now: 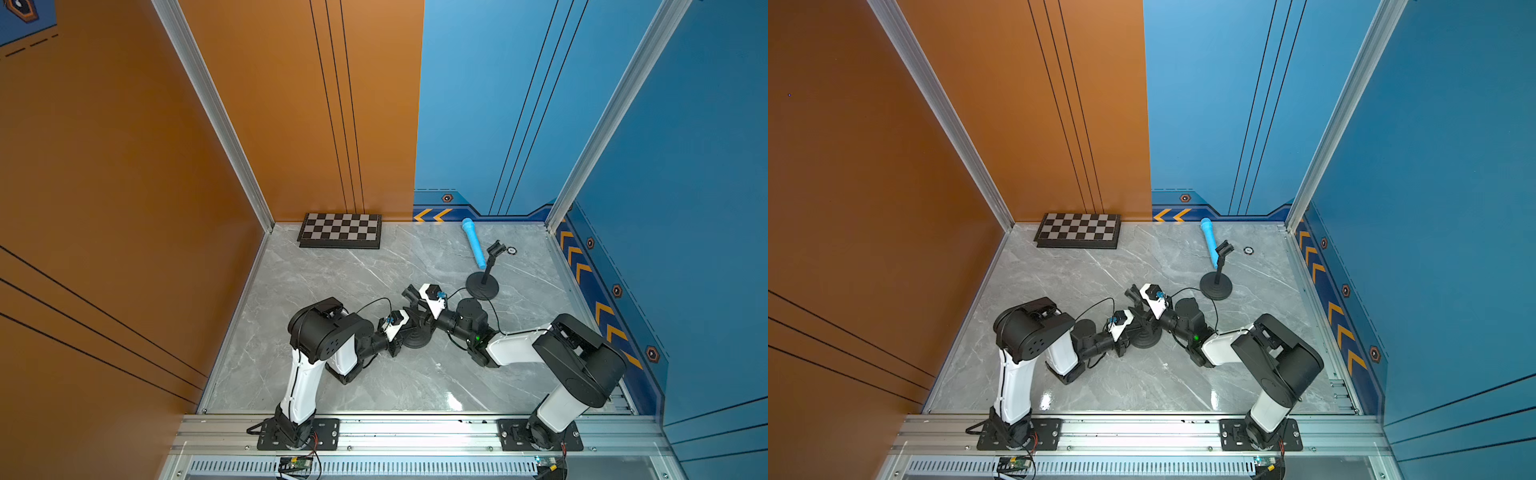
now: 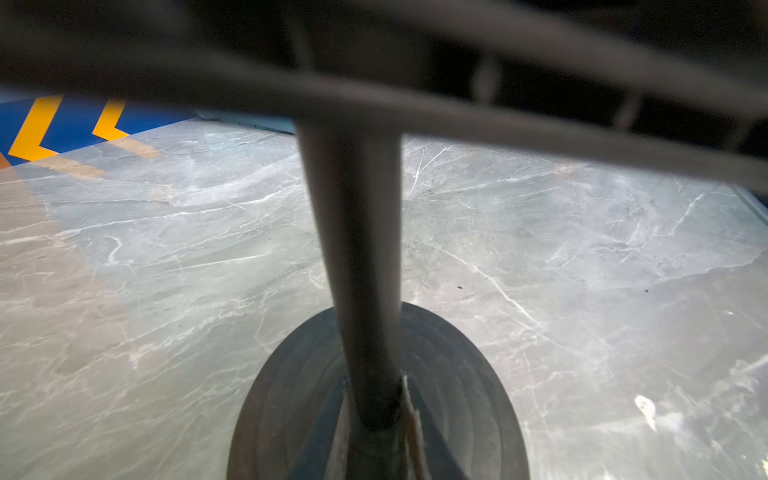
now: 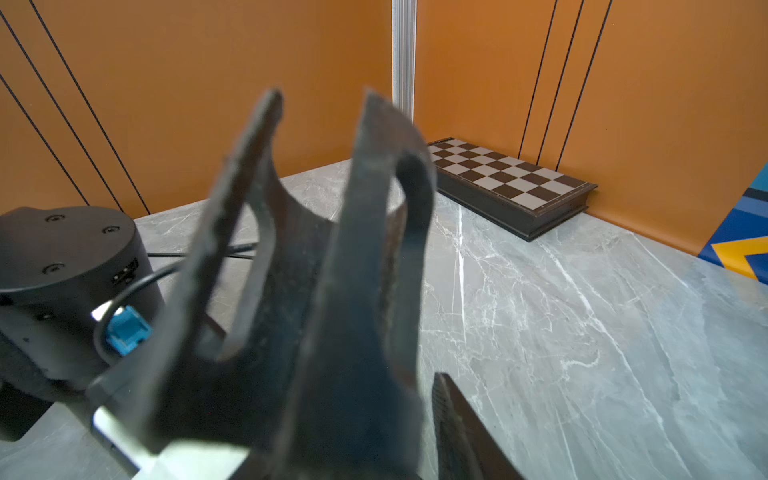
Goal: Assemble a microphone stand
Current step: Screw the microphone stand pole into the microphone stand base.
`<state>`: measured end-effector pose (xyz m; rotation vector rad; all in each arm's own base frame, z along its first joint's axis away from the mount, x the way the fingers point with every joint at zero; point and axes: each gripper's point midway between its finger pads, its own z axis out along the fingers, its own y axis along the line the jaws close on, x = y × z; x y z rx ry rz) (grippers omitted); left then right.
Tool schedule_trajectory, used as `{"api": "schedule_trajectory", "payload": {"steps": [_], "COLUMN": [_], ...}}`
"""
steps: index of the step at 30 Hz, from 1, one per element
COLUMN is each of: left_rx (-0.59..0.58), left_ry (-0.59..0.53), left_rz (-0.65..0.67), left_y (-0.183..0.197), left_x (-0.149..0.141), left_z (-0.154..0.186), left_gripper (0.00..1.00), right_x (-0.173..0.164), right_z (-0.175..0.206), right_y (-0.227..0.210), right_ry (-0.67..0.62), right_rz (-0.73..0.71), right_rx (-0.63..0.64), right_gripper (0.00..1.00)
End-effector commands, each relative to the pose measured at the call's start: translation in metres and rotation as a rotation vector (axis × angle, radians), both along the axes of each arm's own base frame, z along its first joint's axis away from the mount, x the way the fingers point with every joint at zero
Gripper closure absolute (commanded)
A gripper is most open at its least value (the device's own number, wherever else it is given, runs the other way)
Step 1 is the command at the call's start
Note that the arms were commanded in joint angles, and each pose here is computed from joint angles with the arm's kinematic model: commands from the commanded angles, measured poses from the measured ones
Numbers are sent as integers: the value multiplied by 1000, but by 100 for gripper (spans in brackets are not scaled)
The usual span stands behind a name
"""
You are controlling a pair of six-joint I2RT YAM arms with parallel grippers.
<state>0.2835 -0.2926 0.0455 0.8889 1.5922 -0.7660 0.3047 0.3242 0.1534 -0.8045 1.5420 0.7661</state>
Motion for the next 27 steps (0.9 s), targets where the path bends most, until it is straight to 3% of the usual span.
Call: {"api": "schedule_trajectory", "payload": {"steps": [1,3,6,8,13,16,21,24,27], "left_rx": [171,169,164,163,165,166,163,163,165], "left_ry": [184,184,185,186,186,187,194,193,192], "left_rz": [93,93,91,93,100,105,110,108,110], "left_y": [28,28,28,28,29,29,30,30,30], "left_x": [-6,-6,-5,-5,-4,-4,-3,-3,-3], "left_z": [-63,-62,-61,-61,-61,-62,-62,-63,-63], "left_gripper": [77,76,76,77,77,77,77,76,77], "right_x": [4,5,9,11,12,14,7,8,5], "right_z": [30,30,28,24,8,-1,-11,-13,-12], "right_y": [4,4,2,-2,-9,-25,-33,-34,-21], "right_ry": [-56,-55,-57,-62,-74,-87,-95,-62,-41], "right_rz": [0,-3,-38,-84,-291,-526,-724,-741,-643], "right_rx": [62,47,37,22,-5,-52,-91,-84,-94], "right_gripper": [54,60,80,88,100,100,100,100,87]}}
